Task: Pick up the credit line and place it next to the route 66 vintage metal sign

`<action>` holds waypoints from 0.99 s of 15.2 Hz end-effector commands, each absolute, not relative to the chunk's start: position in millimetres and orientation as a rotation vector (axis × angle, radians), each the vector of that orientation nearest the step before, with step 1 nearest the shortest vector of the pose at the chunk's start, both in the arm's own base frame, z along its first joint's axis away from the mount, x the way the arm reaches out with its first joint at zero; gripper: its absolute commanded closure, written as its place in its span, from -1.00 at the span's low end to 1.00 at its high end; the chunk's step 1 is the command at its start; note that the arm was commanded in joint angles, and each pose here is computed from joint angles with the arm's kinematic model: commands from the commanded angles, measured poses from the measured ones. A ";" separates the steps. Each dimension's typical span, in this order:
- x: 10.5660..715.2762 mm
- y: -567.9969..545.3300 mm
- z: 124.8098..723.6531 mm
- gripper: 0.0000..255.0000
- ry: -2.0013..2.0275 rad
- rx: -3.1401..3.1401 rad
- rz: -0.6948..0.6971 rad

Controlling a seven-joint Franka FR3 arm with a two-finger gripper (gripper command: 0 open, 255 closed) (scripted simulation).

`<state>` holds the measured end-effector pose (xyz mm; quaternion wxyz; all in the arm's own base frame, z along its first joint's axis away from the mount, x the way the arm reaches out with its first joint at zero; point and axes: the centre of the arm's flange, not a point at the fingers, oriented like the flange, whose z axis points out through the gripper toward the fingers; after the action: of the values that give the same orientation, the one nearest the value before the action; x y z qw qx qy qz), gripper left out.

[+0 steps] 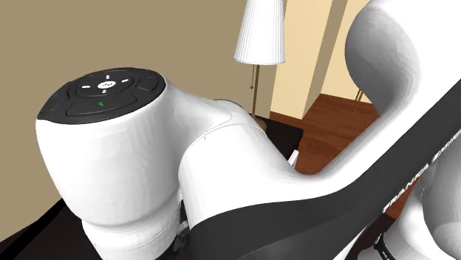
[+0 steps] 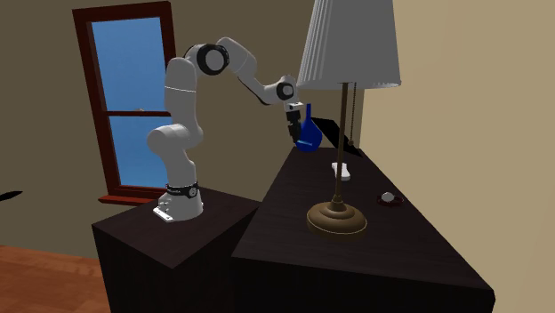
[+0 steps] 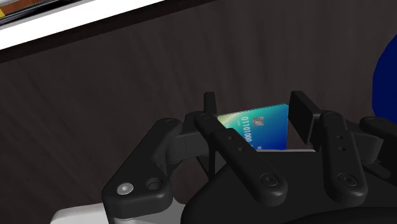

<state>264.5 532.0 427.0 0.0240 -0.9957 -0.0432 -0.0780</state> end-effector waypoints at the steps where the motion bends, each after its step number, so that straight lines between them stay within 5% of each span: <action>1: 265.0 532.2 416.7 1.00 -0.134 -3.081 -0.241; 15: 265.0 532.2 347.5 1.00 -0.134 -3.081 -0.241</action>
<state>265.3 532.4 349.7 0.0241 -0.9957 -0.0432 -0.0778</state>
